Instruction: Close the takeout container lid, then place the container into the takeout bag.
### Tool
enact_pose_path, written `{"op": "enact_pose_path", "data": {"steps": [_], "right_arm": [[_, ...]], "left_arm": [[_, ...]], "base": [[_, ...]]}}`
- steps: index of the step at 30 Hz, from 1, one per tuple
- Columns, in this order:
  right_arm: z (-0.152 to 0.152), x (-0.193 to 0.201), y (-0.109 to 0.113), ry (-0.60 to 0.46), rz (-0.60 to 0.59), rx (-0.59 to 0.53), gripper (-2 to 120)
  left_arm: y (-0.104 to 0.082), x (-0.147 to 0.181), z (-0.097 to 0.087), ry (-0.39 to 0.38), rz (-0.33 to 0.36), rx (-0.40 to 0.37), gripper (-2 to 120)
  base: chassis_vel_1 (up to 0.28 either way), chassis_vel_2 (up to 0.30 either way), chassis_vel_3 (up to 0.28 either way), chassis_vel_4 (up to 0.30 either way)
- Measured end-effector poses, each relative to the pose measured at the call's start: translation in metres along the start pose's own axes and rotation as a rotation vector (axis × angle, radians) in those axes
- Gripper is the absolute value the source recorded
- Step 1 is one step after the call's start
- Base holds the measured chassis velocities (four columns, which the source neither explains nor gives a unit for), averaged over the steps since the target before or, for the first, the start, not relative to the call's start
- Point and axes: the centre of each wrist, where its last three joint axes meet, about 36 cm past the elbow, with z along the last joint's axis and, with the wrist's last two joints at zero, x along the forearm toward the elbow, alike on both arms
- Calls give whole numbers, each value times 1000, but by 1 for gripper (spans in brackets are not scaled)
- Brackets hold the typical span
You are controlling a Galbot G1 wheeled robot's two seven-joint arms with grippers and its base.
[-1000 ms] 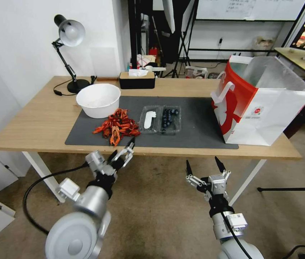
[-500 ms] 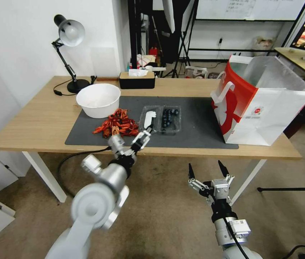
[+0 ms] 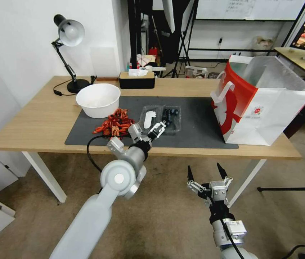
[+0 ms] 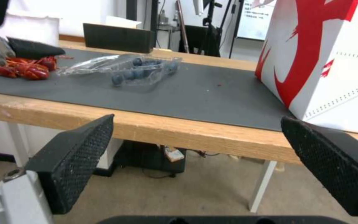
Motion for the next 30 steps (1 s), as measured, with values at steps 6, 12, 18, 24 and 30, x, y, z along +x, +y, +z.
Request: {"op": "enact_pose_path", "data": {"steps": [6, 12, 18, 24, 30], "right_arm": [[-1, -1, -1, -3, 0, 4, 100], [0, 2, 0, -2, 1, 6, 100], [1, 3, 1, -3, 1, 8, 100], [1, 3, 1, -4, 2, 9, 100], [2, 2, 1, -4, 2, 9, 100]], "left_arm": [[5, -9, -1, 0, -23, -4, 100], [8, -18, 2, 9, -46, 1, 100], [9, -27, 8, 13, -63, 3, 100], [12, -32, 8, 10, -76, 2, 100], [16, -39, 5, 2, -90, 0, 100]], "base": [[0, 0, 0, 0], [0, 0, 0, 0], [0, 0, 0, 0], [0, 0, 0, 0], [0, 0, 0, 0]]}}
